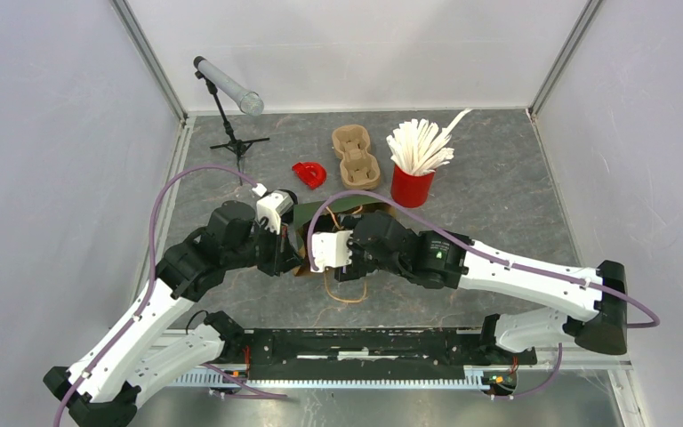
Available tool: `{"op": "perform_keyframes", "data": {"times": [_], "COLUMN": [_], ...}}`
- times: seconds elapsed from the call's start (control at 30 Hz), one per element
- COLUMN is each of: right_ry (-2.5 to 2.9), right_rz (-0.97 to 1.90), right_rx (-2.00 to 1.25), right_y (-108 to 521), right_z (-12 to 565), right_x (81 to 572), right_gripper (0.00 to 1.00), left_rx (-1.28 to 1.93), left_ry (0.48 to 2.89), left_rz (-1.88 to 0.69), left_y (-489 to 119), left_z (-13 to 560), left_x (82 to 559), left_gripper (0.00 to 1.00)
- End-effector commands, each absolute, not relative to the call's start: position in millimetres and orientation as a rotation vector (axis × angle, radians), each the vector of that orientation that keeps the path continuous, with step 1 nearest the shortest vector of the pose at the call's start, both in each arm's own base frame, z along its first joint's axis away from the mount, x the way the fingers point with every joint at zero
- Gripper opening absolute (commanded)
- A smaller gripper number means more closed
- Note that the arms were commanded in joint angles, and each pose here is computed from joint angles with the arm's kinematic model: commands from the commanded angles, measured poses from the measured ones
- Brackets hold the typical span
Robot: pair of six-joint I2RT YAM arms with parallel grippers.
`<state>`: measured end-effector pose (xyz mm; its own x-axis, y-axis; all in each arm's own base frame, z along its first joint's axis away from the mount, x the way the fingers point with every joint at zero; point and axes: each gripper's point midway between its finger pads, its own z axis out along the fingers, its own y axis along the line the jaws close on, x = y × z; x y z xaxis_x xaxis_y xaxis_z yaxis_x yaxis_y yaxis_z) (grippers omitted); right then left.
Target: Pack the takeout coffee
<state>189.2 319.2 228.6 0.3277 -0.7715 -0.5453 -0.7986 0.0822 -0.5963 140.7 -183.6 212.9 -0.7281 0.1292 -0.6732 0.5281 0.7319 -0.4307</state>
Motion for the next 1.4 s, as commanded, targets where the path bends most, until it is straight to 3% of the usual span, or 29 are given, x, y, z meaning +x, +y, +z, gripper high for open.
{"op": "perform_keyframes", "data": {"times": [0.0, 0.43, 1.37], "right_ry": [1.395, 1.349, 1.187], "right_rz": [-0.044, -0.294, -0.219], "right_rx": [-1.679, -1.816, -2.014], "right_y": [310, 299, 307], "right_z": [239, 230, 181], "right_x": [195, 218, 236], "right_gripper": [0.72, 0.73, 0.72], "left_rx": [0.504, 0.545, 0.539], "left_ry": [2.277, 2.278, 2.257], "left_rz": [-0.871, -0.913, -0.923], "left_y": [-187, -193, -196], "left_z": [221, 221, 222], "left_x": [137, 133, 137], "left_gripper": [0.02, 0.02, 0.02]}}
